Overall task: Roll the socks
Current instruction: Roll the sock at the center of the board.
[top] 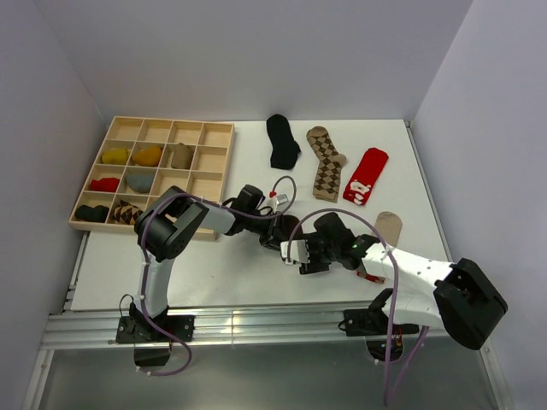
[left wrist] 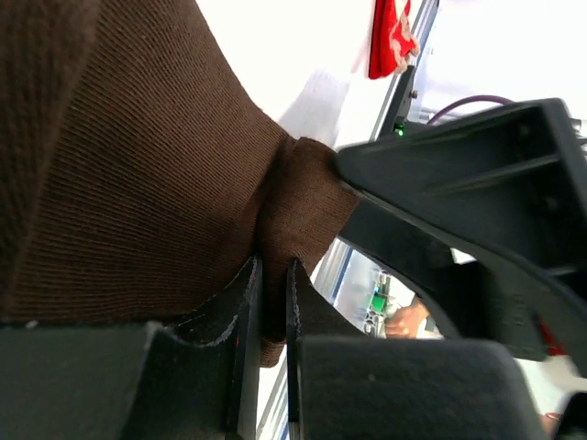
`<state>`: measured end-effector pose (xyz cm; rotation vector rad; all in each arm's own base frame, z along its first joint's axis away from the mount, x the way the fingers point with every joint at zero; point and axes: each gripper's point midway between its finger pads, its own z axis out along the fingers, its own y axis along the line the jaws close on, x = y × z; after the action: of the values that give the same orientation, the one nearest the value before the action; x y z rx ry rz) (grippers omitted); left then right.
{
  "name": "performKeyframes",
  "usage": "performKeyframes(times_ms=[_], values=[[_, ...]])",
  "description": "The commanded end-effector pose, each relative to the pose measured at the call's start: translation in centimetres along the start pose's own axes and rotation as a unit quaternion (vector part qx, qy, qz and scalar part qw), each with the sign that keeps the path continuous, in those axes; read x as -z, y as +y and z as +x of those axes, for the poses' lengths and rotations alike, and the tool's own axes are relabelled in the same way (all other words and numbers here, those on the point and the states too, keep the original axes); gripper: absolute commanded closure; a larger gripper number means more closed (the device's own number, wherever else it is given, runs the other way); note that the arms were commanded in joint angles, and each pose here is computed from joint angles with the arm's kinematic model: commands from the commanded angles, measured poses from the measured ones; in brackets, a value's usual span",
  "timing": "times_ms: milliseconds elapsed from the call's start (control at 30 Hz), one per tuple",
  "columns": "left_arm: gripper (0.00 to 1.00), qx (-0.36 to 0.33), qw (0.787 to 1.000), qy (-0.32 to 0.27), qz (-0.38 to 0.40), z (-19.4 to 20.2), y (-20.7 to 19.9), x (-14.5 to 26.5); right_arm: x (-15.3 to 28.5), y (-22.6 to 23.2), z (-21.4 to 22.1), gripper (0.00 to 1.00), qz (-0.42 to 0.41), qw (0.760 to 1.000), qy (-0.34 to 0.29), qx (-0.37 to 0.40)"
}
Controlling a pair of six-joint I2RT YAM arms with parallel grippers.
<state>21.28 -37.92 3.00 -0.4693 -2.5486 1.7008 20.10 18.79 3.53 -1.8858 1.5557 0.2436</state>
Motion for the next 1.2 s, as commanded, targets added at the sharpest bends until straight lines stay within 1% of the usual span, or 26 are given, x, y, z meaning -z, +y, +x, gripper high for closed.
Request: performKeyframes(times_ms=[0,33,133,167,233,267,300,333,367,433,467,533,567,600,633,667,800,833,867,900,967,1067,1133,1167], values=[[1.0,0.042,0.998,0.026,-0.036,1.9,2.7,-0.4,-0.8,-1.3,-0.1,0.34,0.038,0.999,0.01,0.028],[1.0,0.043,0.998,0.028,-0.034,2.0,2.5,-0.4,-1.3,-0.9,0.2,0.34,0.031,0.999,0.018,0.029],[1.0,0.041,0.998,0.032,-0.03,2.1,2.4,-0.3,-2.0,-0.8,0.3,0.41,0.025,0.999,0.025,0.032],[1.0,0.038,0.998,0.032,-0.032,1.9,2.4,-0.3,-2.1,-0.9,0.3,0.49,0.027,0.999,0.028,0.031],[1.0,0.039,0.998,0.037,-0.031,2.1,2.3,-0.3,-2.3,-1.1,0.3,0.62,0.025,0.999,0.032,0.025],[1.0,0.038,0.998,0.033,-0.035,1.8,2.4,-0.3,-2.3,-1.0,0.5,0.74,0.021,0.999,0.037,0.023],[0.99,0.038,0.998,0.032,-0.04,1.7,2.4,-0.3,-2.3,-1.3,0.2,0.78,0.02,0.999,0.036,0.023],[0.99,0.037,0.998,0.031,-0.047,1.7,2.5,-0.2,-2.3,-1.1,0.3,0.8,0.011,0.999,0.041,0.023],[0.98,0.019,0.998,0.02,-0.055,1.0,2.2,0.0,-2.1,-0.2,0.8,0.81,-0.011,0.998,0.054,0.018],[0.95,-0.001,0.996,-0.008,-0.093,0.0,2.7,0.5,-2.0,-0.2,0.4,0.82,-0.034,0.997,0.061,0.009],[0.93,-0.021,0.993,-0.039,-0.114,-1.3,2.3,1.0,-1.5,1.1,1.2,0.82,-0.069,0.994,0.082,0.0],[0.87,-0.047,0.988,-0.074,-0.128,-2.6,1.5,1.8,-1.1,0.8,1.0,0.83,-0.091,0.992,0.091,-0.018],[0.86,-0.064,0.986,-0.094,-0.125,-3.1,0.2,2.4,-0.6,1.6,1.5,0.83,-0.113,0.988,0.103,-0.027],[0.85,-0.074,0.982,-0.114,-0.13,-3.7,-0.2,2.9,-0.3,1.2,1.3,0.84,-0.118,0.987,0.104,-0.033],[0.82,-0.096,0.979,-0.14,-0.113,-4.3,-1.9,3.6,-0.1,1.3,1.8,0.84,-0.126,0.985,0.107,-0.047],[0.81,-0.104,0.978,-0.151,-0.103,-4.4,-2.7,4.0,0.3,1.7,2.2,0.84,-0.138,0.982,0.116,-0.053],[0.77,-0.131,0.963,-0.213,-0.103,-5.5,-4.6,5.9,1.2,1.8,3.3,0.84,-0.162,0.974,0.139,-0.078],[0.77,-0.124,0.957,-0.237,-0.114,-5.5,-4.4,6.9,1.3,2.1,3.4,0.84,-0.174,0.971,0.141,-0.084],[0.77,-0.134,0.951,-0.257,-0.108,-6.0,-5.0,7.4,1.9,2.9,3.8,0.84,-0.195,0.964,0.152,-0.093],[0.77,-0.134,0.945,-0.274,-0.115,-6.2,-4.9,8.1,2.2,2.5,3.6,0.84,-0.198,0.963,0.153,-0.098],[0.78,-0.144,0.929,-0.316,-0.128,-6.5,-5.1,9.7,2.9,3.2,4.1,0.84,-0.222,0.954,0.172,-0.104],[0.8,-0.153,0.918,-0.336,-0.142,-6.6,-5.3,10.8,3.5,3.3,4.1,0.85,-0.236,0.948,0.185,-0.102],[0.86,-0.158,0.911,-0.354,-0.144,-6.2,-5.6,11.7,3.6,3.2,3.9,0.85,-0.249,0.945,0.185,-0.101],[0.87,-0.166,0.906,-0.363,-0.138,-6.0,-5.9,12.1,4.0,3.7,3.9,0.85,-0.268,0.938,0.191,-0.108]])
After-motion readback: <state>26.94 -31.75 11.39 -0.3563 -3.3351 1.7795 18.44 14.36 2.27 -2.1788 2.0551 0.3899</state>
